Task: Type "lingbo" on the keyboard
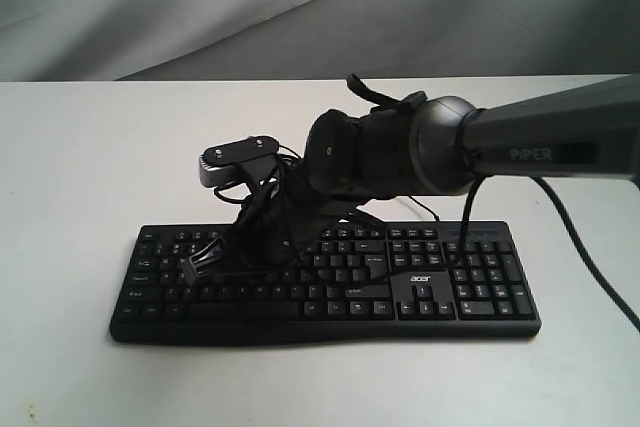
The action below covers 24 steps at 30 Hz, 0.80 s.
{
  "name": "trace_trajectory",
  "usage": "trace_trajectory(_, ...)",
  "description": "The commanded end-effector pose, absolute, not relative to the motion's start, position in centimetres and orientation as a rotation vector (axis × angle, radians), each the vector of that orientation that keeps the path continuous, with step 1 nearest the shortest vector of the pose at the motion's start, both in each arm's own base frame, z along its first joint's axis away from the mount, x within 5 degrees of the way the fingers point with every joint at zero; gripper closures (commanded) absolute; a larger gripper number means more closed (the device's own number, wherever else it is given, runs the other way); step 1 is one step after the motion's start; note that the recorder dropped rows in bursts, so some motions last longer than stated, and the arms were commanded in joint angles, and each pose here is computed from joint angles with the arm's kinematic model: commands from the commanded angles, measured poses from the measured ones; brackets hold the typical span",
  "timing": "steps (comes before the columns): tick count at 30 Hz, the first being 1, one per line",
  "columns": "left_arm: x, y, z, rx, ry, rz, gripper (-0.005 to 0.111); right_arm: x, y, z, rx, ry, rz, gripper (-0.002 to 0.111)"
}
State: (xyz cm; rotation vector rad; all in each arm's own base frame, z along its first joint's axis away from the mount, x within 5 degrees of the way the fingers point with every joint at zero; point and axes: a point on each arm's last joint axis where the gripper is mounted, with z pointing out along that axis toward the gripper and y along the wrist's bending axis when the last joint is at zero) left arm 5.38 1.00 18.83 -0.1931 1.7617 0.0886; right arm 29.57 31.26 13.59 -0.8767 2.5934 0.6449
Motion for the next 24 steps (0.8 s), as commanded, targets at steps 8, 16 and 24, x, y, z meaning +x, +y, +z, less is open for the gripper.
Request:
trace_trajectory(8, 5.38, 0.98, 18.74, -0.203, 1.758, 0.079, 0.106, 29.44, 31.02, 13.50, -0.868, 2.584, 0.630, 0.108)
trace_trajectory(16, 5.38, 0.98, 18.74, -0.203, 1.758, 0.079, 0.106, 28.78, 31.62, 13.51, -0.914, 2.572, 0.638, 0.108)
trace_trajectory(24, 5.38, 0.98, 18.74, -0.203, 1.758, 0.079, 0.106, 28.78, 31.61, 13.51, -0.910, 2.574, 0.639, 0.108)
